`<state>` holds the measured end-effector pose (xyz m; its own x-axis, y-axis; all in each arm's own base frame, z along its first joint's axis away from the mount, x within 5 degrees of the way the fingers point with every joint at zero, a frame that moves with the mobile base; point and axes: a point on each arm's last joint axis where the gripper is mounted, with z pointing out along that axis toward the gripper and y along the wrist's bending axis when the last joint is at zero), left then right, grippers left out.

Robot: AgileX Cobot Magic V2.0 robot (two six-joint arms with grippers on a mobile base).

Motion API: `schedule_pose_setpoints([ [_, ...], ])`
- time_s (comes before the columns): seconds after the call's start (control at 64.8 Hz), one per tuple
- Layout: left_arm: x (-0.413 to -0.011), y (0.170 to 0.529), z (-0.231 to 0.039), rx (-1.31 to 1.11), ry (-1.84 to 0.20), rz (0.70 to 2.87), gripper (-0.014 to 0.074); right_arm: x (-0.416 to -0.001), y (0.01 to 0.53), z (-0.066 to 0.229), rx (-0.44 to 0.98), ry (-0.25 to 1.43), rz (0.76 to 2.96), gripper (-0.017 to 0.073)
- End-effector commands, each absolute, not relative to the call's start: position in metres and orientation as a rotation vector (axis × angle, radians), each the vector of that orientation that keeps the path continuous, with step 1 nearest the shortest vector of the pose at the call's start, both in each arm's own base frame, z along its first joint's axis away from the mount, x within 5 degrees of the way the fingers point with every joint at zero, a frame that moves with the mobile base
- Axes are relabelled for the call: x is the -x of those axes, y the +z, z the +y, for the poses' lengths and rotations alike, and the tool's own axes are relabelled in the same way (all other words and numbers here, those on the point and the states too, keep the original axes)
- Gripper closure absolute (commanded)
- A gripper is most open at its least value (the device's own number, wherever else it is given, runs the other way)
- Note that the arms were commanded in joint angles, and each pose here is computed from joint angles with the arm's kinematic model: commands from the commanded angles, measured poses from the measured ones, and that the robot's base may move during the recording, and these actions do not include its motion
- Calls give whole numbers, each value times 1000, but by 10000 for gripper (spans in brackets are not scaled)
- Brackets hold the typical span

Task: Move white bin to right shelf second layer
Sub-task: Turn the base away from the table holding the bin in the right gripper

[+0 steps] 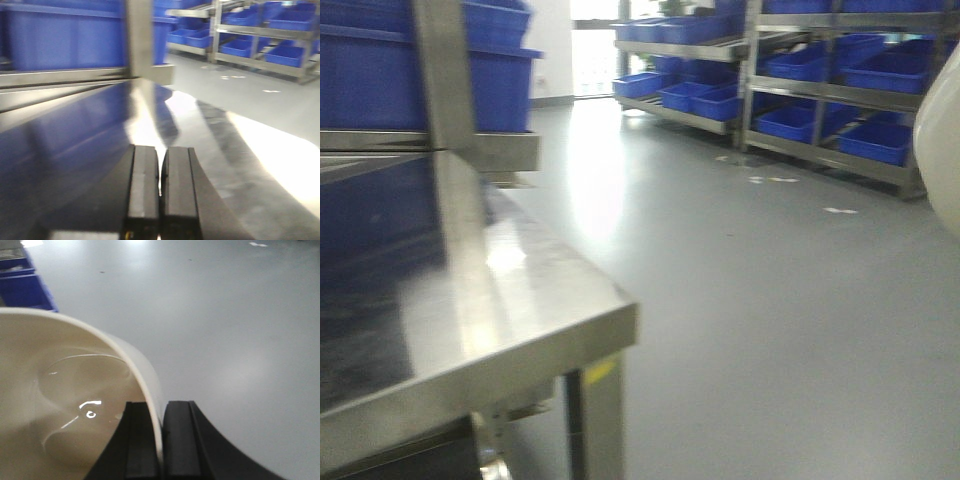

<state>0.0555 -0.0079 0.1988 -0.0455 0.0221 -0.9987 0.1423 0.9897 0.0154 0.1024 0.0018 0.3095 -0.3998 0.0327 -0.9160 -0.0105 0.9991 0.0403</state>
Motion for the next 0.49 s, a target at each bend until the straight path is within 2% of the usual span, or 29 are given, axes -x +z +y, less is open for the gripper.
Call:
schedule_pose_setpoints([
  [0.0, -56, 195, -8, -123, -105, 1549, 509, -105, 329, 1, -36, 46, 1850, 513],
  [0.478, -56, 195, -8, -123, -105, 1549, 509, -105, 329, 1, -36, 46, 1850, 513],
])
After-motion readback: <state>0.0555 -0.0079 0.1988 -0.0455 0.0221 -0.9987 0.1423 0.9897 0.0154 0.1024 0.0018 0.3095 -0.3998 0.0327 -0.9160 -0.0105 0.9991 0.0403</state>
